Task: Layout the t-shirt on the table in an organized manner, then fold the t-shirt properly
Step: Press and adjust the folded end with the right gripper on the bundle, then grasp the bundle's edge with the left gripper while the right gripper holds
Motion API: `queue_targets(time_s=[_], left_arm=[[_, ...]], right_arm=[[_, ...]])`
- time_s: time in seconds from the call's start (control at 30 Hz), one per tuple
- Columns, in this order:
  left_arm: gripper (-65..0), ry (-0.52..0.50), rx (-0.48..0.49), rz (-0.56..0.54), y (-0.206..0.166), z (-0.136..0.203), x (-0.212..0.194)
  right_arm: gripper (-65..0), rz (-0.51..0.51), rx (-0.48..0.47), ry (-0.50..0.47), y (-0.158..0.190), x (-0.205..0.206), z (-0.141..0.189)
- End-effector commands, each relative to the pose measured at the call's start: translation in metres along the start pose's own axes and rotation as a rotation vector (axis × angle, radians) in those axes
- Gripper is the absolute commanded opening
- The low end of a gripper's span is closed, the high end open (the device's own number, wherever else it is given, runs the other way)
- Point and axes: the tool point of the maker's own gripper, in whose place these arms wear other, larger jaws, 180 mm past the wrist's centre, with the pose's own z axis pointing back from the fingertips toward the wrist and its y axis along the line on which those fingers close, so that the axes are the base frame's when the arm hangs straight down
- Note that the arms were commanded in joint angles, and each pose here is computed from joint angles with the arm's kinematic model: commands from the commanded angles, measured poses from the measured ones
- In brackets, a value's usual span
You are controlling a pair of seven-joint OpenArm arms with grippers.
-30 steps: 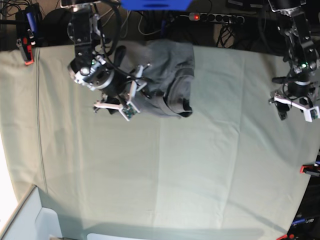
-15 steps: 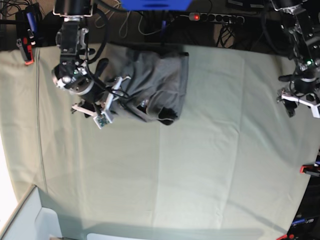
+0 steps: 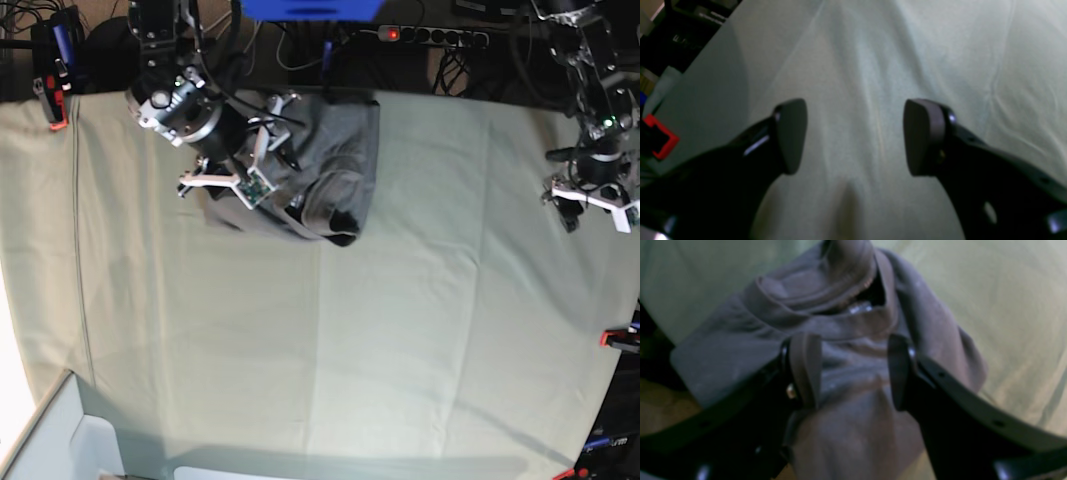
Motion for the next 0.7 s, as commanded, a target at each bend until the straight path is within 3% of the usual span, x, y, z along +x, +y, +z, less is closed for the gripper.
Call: queue_targets(time_s=[0.0, 0.1, 0.23, 0.43, 0.57, 0.67], left_arm=[[-21.1, -0.056, -0.005, 0.000, -0.002, 0.000, 0.018], [-21.1, -0.063, -0.010, 0.006, -0.005, -0.002, 0.021], [-21.1, -0.059, -0.090, -0.009, -0.041, -0.003, 0.018], [-21.1, -0.057, -0.345, -0.046, -0.155, 0.016, 0.010], [-21.1, -0.061, -0.519, -0.069, -0.229, 0.036, 0.008], [-21.2, -0.047, -0.606, -0.086, -0.264, 0.051, -0.001]], right_arm=[[-35.8, -0.009, 0.029, -0.059, 0.012, 0.016, 0.000], [-35.8, -0.003, 0.115, -0.044, 0.045, 0.011, -0.007], [-35.8, -0.003, 0.222, 0.005, 0.082, -0.006, -0.018], [-35.8, -0.008, 0.313, 0.055, 0.115, -0.023, -0.026], [-35.8, -0.012, 0.305, 0.050, 0.111, -0.021, -0.027], [-35.8, -0.003, 0.297, 0.044, 0.106, -0.018, -0.029]])
